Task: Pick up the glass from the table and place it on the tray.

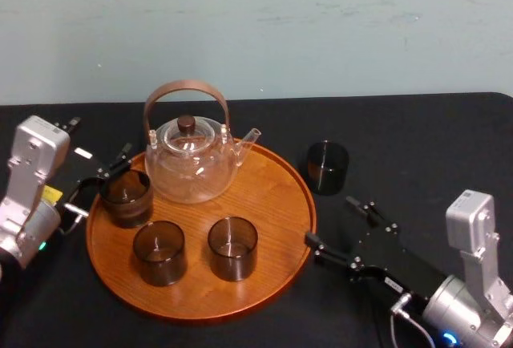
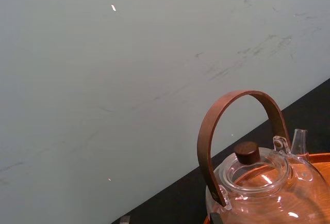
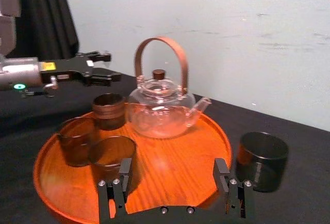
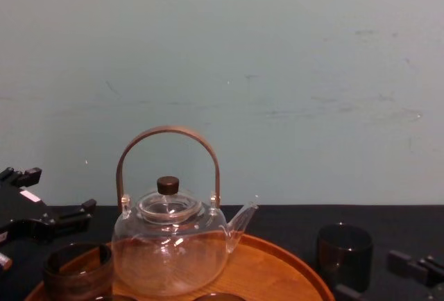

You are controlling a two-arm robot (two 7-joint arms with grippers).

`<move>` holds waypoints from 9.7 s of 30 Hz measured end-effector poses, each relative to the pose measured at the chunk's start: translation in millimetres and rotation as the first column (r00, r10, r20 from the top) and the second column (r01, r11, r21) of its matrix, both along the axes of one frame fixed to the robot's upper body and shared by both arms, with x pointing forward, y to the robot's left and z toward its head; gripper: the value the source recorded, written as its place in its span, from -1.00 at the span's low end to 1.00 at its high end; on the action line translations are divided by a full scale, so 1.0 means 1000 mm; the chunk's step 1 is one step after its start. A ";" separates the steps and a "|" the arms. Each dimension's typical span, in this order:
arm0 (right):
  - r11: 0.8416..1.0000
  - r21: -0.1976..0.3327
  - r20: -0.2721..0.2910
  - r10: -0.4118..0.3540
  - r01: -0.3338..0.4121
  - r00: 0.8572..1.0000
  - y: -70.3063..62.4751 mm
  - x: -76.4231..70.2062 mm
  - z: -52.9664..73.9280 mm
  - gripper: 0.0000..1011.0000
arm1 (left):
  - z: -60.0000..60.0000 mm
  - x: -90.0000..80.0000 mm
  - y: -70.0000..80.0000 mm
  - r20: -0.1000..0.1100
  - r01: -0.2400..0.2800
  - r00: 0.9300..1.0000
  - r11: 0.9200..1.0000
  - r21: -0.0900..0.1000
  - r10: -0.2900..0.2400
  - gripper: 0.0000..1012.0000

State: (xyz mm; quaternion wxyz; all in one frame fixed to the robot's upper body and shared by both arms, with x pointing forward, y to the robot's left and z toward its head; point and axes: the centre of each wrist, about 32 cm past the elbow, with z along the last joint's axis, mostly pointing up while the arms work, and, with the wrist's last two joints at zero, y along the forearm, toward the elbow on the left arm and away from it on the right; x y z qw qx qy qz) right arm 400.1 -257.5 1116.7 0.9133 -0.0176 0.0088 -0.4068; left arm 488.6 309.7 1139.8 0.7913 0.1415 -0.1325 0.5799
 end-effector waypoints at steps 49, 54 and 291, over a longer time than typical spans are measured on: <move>0.991 -0.055 -0.098 -0.124 0.119 0.987 -0.031 0.102 0.015 0.98 | 0.000 0.000 0.000 0.000 0.000 1.000 1.000 0.000 0.000 0.98; 0.992 -0.074 -0.101 -0.113 0.106 0.988 -0.026 0.112 0.017 0.98 | 0.000 0.000 0.000 0.000 0.000 1.000 1.000 0.000 0.000 0.98; 0.996 -0.055 -0.077 0.060 -0.064 0.995 0.010 0.151 -0.007 0.81 | 0.000 0.000 0.000 0.000 0.000 1.000 1.000 0.000 0.000 0.98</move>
